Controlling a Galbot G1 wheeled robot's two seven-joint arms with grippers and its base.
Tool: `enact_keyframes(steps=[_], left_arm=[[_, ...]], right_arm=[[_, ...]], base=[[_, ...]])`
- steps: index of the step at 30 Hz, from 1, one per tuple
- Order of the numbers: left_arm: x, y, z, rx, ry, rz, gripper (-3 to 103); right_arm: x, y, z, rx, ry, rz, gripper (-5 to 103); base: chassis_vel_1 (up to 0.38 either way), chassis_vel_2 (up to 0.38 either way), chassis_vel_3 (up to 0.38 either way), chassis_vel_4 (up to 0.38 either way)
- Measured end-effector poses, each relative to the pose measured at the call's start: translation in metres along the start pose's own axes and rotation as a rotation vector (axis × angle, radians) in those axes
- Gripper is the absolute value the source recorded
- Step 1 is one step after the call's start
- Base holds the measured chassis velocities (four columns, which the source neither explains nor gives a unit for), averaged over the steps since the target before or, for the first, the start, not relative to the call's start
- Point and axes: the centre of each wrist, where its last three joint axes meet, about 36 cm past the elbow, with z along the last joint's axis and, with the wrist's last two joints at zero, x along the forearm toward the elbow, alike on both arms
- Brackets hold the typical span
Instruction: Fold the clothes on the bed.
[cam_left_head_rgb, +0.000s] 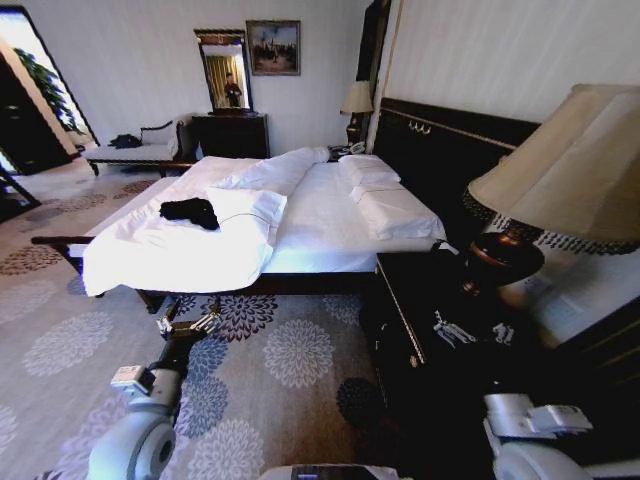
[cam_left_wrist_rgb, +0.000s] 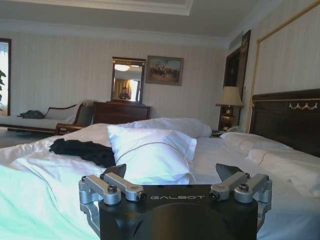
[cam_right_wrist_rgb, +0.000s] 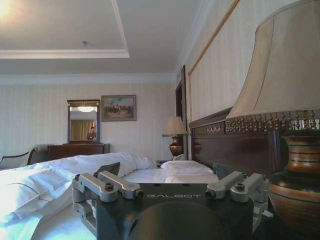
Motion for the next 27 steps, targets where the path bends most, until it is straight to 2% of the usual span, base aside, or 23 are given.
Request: enact_keyframes(steps=[7,16,27], left_arm=[[-0.003,0.002,-0.002,0.010,0.012,0.013,100],[0.011,-0.010,-0.019,0.022,0.004,0.033,100],[0.018,-0.012,-0.019,0.007,0.016,0.026,100]], right_arm=[[0.003,-0.001,0.004,0.037,0.009,0.011,100],[-0.001,-0.007,0.008,0.088,0.021,0.003,100],[-0.005,-0.009,0.015,0.088,0.047,0.001,100]], base=[[0.000,0.000,0.000,0.000],[0.000,0.000,0.000,0.000],[0.000,0.000,0.000,0.000]])
